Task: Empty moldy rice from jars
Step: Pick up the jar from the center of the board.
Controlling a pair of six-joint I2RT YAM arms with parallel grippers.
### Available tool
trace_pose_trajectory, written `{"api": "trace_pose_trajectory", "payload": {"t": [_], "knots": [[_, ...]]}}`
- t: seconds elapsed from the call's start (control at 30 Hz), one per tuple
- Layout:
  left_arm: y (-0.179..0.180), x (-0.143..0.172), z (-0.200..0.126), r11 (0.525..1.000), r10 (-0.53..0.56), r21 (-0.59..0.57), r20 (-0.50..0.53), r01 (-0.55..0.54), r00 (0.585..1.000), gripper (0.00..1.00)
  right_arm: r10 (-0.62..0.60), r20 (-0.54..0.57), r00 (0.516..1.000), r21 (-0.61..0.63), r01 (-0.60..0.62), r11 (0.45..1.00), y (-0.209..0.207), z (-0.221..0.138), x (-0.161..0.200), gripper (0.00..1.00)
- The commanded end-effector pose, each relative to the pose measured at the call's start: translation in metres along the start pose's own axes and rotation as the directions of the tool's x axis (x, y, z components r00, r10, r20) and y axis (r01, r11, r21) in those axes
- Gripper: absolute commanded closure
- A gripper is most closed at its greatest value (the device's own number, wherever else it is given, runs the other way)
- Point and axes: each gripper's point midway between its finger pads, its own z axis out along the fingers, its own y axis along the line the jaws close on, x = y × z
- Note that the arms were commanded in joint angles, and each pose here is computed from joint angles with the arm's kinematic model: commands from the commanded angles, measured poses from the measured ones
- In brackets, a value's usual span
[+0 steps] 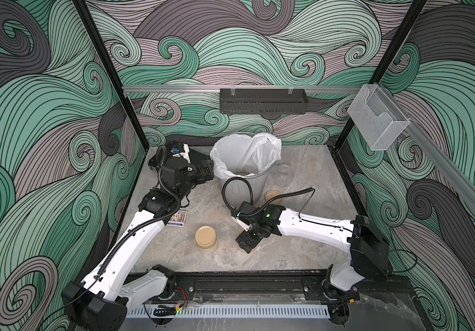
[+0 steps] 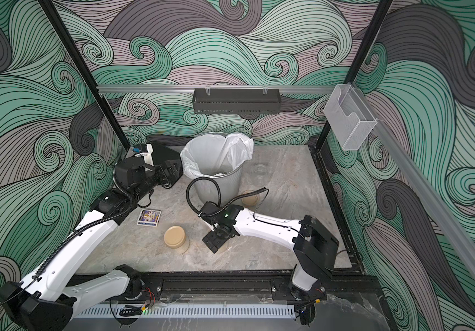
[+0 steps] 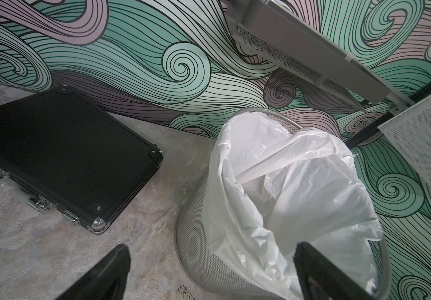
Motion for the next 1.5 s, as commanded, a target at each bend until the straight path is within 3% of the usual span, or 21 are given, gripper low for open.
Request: {"api": "trace_pose_trajectory", "payload": {"t": [0.0, 0.2, 0.67, 0.83, 0.97, 1.13, 1.3, 1.47], "knots": [[0.001, -0.004, -0.006, 1.0, -0.017, 0.004, 0.016, 0.017, 1.0, 0.01, 0.0, -0.015, 1.0, 0.061, 0.001, 0.998, -0.01, -0.002, 0.004, 0.12], [0.002, -0.002, -0.004, 1.0, -0.019, 0.003, 0.01, 0.019, 1.0, 0.01, 0.009, 0.003, 1.0, 0.081, -0.009, 0.997, -0.014, -0.007, 0.003, 0.22], [0.004, 0.001, -0.003, 1.0, -0.005, -0.004, -0.005, 0.005, 1.0, 0.01, 0.105, 0.176, 0.979, -0.049, -0.098, 0.994, -0.022, -0.067, -0.023, 0.26], [-0.001, 0.008, -0.003, 0.999, 0.047, 0.028, -0.038, -0.046, 0.998, 0.01, 0.182, 0.254, 0.95, -0.124, -0.154, 0.98, -0.035, -0.099, -0.029, 0.27], [-0.015, 0.02, -0.004, 0.984, 0.14, 0.126, -0.084, -0.129, 0.987, 0.01, 0.257, 0.31, 0.915, -0.187, -0.207, 0.96, -0.049, -0.124, -0.03, 0.27], [-0.033, 0.054, -0.005, 0.925, 0.299, 0.297, -0.192, -0.235, 0.935, 0.01, 0.336, 0.356, 0.872, -0.267, -0.249, 0.931, -0.063, -0.149, -0.028, 0.28], [-0.052, 0.101, -0.023, 0.79, 0.489, 0.535, -0.256, -0.299, 0.834, 0.01, 0.393, 0.387, 0.834, -0.329, -0.273, 0.904, -0.074, -0.169, -0.027, 0.28], [-0.06, 0.13, -0.045, 0.654, 0.614, 0.664, -0.186, -0.362, 0.767, 0.02, 0.428, 0.391, 0.815, -0.377, -0.283, 0.882, -0.078, -0.177, -0.027, 0.28]]}}
